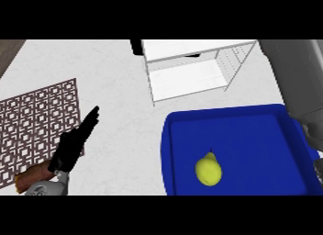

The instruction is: Pick the squash from the tray and place it in the tiered shelf

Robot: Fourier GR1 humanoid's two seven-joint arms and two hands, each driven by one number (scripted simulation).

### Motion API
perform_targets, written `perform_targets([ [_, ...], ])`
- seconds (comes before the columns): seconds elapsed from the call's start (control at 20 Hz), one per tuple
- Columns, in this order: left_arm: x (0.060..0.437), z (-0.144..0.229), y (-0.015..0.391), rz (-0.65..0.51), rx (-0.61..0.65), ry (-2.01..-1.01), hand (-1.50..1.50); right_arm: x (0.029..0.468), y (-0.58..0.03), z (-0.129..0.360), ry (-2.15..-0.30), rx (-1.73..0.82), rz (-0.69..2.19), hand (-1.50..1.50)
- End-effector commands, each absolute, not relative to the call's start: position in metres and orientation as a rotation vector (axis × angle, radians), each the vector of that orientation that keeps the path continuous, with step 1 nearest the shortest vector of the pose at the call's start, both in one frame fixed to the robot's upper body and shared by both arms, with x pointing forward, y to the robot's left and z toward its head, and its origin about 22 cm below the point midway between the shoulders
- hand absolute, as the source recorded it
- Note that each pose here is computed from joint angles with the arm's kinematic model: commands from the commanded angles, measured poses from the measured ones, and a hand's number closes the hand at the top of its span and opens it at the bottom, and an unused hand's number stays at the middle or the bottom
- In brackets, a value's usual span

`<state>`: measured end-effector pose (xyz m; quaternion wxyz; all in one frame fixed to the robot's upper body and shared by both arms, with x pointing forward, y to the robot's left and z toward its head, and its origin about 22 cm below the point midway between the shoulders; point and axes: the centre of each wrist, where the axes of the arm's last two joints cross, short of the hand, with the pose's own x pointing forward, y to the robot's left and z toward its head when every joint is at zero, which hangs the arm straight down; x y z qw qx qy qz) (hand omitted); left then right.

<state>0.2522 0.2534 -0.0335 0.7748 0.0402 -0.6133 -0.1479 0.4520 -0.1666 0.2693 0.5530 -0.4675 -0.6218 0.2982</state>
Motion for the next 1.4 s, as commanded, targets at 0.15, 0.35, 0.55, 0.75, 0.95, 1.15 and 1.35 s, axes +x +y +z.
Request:
perform_targets([
  [0.15,0.26,-0.022,0.251,-0.339,0.076,-1.346,0.0,0.473,-0.148,0.229,-1.382,-1.04,0.798,1.5],
  [0.35,0.256,-0.031,0.252,-0.33,0.073,-1.346,0.0,0.475,-0.155,0.231,-1.449,-0.792,0.62,1.5],
  [0.55,0.257,-0.029,0.242,-0.357,0.055,-1.364,0.0,0.476,-0.165,0.204,-1.395,-0.477,0.331,-1.5],
  [0.75,0.251,-0.033,0.253,-0.35,0.073,-1.334,0.0,0.475,-0.156,0.214,-1.47,-0.29,0.176,-1.5],
  [0.95,0.254,-0.032,0.246,-0.337,0.061,-1.348,0.0,0.477,-0.152,0.217,-1.591,-0.297,0.014,-1.5],
  [1.15,0.254,-0.027,0.256,-0.318,0.081,-1.341,0.0,0.478,-0.176,0.228,-1.675,-0.358,-0.196,-1.5],
  [1.35,0.249,-0.034,0.253,-0.329,0.092,-1.323,0.0,0.477,-0.208,0.236,-1.71,-0.513,-0.364,-1.5],
])
